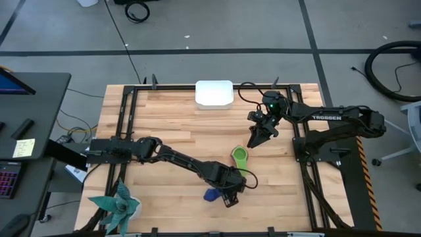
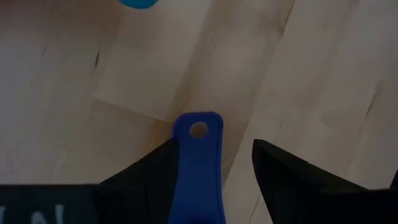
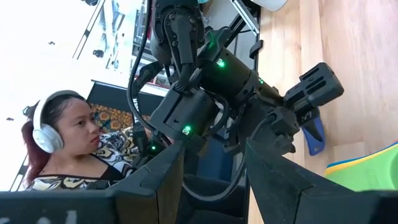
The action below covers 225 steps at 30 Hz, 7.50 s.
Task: Nest measuring cups in basket
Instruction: Stack the dark blue measuring cup on top of the green measuring cup
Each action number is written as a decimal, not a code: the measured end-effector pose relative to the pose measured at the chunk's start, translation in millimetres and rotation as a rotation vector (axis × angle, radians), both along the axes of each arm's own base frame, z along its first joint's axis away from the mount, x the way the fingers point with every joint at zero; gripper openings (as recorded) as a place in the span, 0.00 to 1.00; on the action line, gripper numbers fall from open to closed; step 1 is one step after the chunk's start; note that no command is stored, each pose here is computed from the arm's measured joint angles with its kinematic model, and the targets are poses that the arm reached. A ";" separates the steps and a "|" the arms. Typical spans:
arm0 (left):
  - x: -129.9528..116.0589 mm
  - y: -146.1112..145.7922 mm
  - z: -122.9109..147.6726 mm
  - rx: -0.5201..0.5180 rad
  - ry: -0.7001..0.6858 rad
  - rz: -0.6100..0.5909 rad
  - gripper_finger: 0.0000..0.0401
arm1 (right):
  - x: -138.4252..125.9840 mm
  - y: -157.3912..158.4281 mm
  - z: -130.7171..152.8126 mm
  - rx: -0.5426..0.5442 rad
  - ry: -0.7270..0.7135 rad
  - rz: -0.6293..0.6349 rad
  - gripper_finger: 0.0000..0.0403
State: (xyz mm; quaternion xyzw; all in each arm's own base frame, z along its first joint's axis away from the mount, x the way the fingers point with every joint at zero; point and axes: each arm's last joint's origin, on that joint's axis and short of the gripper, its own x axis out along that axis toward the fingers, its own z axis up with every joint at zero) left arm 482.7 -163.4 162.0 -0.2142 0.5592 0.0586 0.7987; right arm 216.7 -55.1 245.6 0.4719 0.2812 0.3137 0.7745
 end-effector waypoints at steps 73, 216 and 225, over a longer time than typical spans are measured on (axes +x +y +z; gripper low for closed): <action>4.5 -4.2 -22.6 0.157 -0.046 -0.082 0.52 | 1.2 -0.5 3.3 -0.017 -0.043 0.000 0.44; -21.8 106.5 196.0 0.492 -0.708 0.596 0.33 | -36.6 -65.0 15.6 -0.069 -0.292 0.007 0.44; -26.2 80.9 195.7 0.661 -0.758 0.731 0.33 | -53.2 -86.9 16.2 -0.077 -0.277 -0.120 0.44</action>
